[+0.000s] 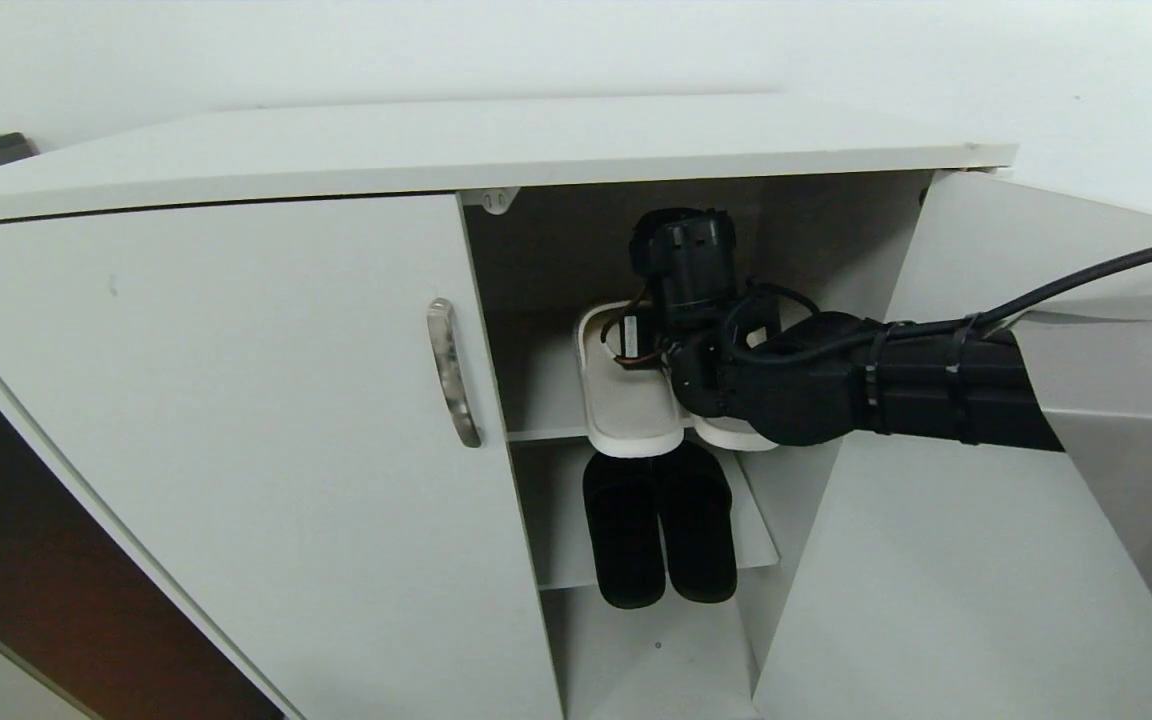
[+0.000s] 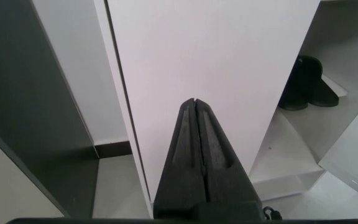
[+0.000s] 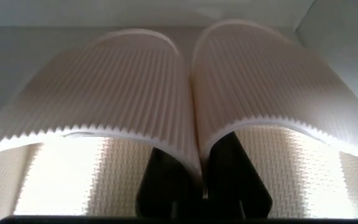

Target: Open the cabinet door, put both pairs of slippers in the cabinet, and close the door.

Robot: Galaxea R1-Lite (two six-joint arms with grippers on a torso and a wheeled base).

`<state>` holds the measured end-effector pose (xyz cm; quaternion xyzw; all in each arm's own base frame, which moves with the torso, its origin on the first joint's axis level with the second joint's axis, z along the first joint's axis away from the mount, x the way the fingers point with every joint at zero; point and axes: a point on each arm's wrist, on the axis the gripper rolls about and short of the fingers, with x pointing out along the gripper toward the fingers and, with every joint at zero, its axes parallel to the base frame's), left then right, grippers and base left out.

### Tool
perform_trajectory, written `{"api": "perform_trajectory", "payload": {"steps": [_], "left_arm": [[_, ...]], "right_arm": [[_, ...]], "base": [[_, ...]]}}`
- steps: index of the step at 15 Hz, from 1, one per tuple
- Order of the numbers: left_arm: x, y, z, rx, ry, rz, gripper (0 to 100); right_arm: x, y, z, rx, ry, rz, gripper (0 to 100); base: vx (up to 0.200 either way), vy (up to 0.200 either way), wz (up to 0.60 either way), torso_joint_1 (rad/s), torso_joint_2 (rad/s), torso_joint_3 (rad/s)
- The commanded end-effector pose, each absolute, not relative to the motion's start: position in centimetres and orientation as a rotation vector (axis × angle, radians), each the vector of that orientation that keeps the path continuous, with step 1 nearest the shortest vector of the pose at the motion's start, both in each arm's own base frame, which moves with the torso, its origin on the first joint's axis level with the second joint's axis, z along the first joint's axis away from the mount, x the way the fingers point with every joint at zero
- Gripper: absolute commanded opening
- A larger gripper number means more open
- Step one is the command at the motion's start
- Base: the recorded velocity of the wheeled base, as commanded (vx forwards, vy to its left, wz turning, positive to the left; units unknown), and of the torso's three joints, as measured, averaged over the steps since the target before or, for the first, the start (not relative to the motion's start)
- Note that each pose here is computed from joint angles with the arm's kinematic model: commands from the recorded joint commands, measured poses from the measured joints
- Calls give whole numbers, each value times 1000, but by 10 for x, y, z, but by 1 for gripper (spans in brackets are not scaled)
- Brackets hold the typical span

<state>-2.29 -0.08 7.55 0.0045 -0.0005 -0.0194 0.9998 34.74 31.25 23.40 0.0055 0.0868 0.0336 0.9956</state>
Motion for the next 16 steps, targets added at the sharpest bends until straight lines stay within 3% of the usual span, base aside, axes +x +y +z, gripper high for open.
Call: {"api": "perform_trajectory", "payload": {"steps": [1, 5, 6, 11, 16], "left_arm": [[-23, -1, 75, 9, 0, -38, 0], [-23, -1, 75, 9, 0, -38, 0], [-23, -1, 75, 9, 0, -38, 0], [-23, -1, 75, 9, 0, -38, 0], [-23, -1, 75, 9, 0, -38, 0]], "right_arm": [[349, 314, 229, 6, 181, 65, 0], [350, 316, 225, 3, 188, 66, 0], [350, 316, 225, 2, 189, 66, 100], [328, 312, 233, -6, 195, 85, 100], [262, 302, 250, 16, 183, 122, 100]], "base": [[0, 0, 0, 0, 0, 0], [0, 0, 0, 0, 0, 0], [0, 0, 0, 0, 0, 0], [0, 0, 0, 0, 0, 0], [0, 0, 0, 0, 0, 0]]}}
